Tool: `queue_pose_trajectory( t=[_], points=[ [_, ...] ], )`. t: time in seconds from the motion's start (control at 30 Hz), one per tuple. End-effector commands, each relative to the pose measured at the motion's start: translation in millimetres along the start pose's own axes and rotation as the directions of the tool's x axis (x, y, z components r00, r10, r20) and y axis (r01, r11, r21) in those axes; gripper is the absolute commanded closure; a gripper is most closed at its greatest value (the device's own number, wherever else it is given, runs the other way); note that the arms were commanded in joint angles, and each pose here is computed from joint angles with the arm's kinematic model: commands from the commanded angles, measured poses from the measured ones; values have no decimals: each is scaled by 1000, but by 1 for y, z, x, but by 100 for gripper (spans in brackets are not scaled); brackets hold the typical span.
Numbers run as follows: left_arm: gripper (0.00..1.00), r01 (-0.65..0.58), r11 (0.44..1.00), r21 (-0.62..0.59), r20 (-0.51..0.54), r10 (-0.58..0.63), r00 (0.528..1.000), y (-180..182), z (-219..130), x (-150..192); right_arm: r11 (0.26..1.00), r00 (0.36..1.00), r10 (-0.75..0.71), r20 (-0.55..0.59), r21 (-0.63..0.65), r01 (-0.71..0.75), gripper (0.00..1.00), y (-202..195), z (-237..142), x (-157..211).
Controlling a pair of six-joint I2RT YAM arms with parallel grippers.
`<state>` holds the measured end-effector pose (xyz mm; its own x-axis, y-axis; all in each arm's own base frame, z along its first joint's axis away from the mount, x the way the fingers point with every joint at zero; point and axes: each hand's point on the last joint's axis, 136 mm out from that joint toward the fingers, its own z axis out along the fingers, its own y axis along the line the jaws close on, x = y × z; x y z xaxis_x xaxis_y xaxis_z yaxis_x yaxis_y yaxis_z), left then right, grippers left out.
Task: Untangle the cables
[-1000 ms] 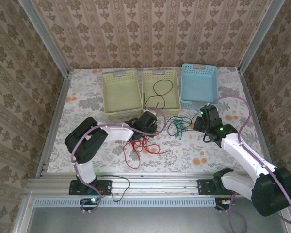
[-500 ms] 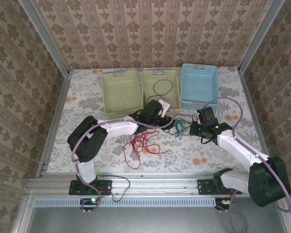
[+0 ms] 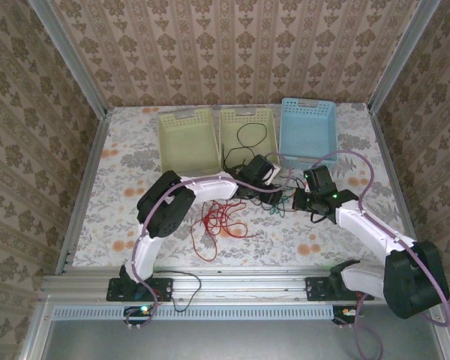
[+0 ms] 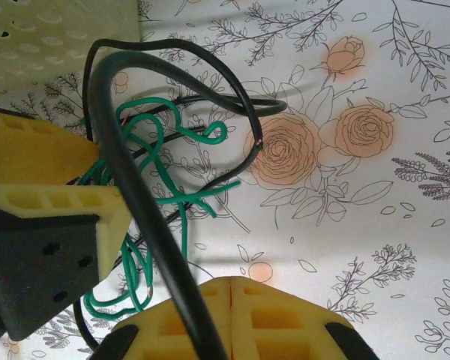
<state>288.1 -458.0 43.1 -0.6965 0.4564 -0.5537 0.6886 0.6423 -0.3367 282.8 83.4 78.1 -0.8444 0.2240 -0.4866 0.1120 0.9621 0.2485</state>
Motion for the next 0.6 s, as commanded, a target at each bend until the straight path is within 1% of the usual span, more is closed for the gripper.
queue_pose_trajectory(
  t=[0.0, 0.13, 0.2, 0.23, 0.4, 0.57],
  points=[
    [65, -7, 1000, -29, -3, 7, 1000, 6, 6, 2, 1000, 1000, -24, -4, -3, 24, 100, 0, -2, 5],
    [89, 12, 1000, -2, 14, -12, 1000, 7, 8, -1, 1000, 1000, -20, 8, 8, 20, 100, -3, -5, 4],
    [97, 28, 1000, -2, 26, -28, 999, 11, 6, -2, 1000, 1000, -16, 20, 12, 16, 100, -4, -7, 2],
    [100, 36, 999, -2, 32, -36, 999, 13, 5, -2, 1000, 1000, -13, 25, 18, 12, 100, -5, -8, 2],
    [100, 64, 998, -21, 91, -62, 994, 23, -11, -4, 999, 998, 8, 59, 49, -10, 100, -11, -14, -3],
    [100, 87, 996, 18, 231, -89, 969, 25, -46, -12, 988, 996, 42, 76, 147, -53, 100, -31, -15, -3]
  ],
)
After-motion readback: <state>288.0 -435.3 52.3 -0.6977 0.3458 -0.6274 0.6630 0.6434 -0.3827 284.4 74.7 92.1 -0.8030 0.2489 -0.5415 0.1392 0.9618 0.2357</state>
